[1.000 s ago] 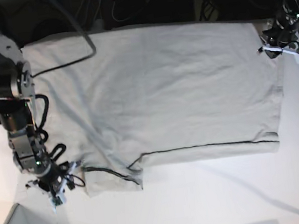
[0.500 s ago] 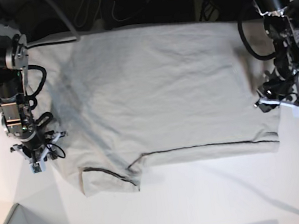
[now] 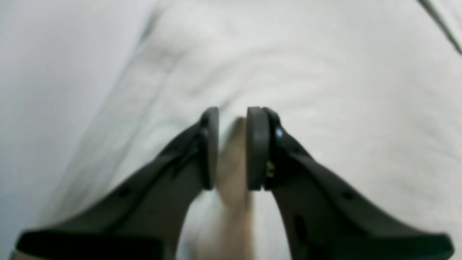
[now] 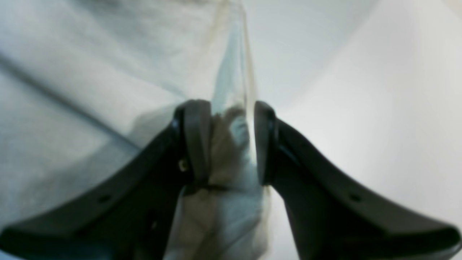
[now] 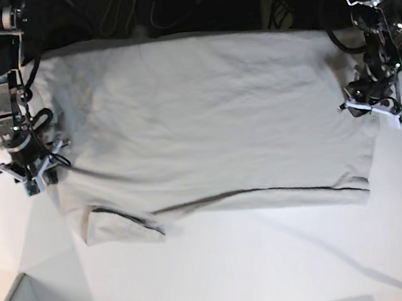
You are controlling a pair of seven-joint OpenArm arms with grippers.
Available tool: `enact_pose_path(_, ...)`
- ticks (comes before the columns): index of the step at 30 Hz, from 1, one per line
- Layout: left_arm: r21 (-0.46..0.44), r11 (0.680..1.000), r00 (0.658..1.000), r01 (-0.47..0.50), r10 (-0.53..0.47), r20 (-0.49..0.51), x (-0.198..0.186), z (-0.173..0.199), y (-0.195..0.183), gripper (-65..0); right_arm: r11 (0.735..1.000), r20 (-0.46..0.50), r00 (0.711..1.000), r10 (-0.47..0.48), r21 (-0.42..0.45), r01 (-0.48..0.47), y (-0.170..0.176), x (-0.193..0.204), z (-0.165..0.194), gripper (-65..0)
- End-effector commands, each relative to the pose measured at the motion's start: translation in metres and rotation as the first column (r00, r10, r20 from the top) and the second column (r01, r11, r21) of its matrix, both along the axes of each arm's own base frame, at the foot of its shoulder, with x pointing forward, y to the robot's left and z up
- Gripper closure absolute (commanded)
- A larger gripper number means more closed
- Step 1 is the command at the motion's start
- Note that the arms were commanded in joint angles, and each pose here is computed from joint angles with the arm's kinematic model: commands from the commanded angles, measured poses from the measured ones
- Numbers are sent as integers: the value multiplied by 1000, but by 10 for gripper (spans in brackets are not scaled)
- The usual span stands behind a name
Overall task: Layout the t-shirt on the table in an organized manner, then fold the t-shirt properly
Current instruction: 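Release the shirt and move both grippers to the collar edge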
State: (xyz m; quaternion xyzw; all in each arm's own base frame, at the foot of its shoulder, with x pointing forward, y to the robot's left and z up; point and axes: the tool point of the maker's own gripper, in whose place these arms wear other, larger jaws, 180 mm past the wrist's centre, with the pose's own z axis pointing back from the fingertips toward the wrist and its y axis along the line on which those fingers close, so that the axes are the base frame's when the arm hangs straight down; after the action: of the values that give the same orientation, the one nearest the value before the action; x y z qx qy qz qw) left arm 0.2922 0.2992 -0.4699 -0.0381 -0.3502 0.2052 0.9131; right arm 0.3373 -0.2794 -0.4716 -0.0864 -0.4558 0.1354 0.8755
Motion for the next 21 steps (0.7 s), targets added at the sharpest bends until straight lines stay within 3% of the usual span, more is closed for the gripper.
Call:
enact_pose_path(1,24,1000,1000,10,-10,-13,-5,4,6,-138,999,-24,1000,6,-34,-7,-5,-8,0,-203)
enact_pose_path(8,46,999,997,26,-23,-73,-46,-8,6,-138,998,-28,999,43,-46,-44,8,-42,-2,-203)
enact_pose_path(14,-37,999,995,-16,12,-100,-79,-21,1,-138,999,-18,1000,-11,-50,10,-11,-53,3,-203)
enact_pose_path(21,-56,998,988,-30,21,-152,-109,-33,-1,-138,995,62,998,-26,93,20,-7,-39,32,-203)
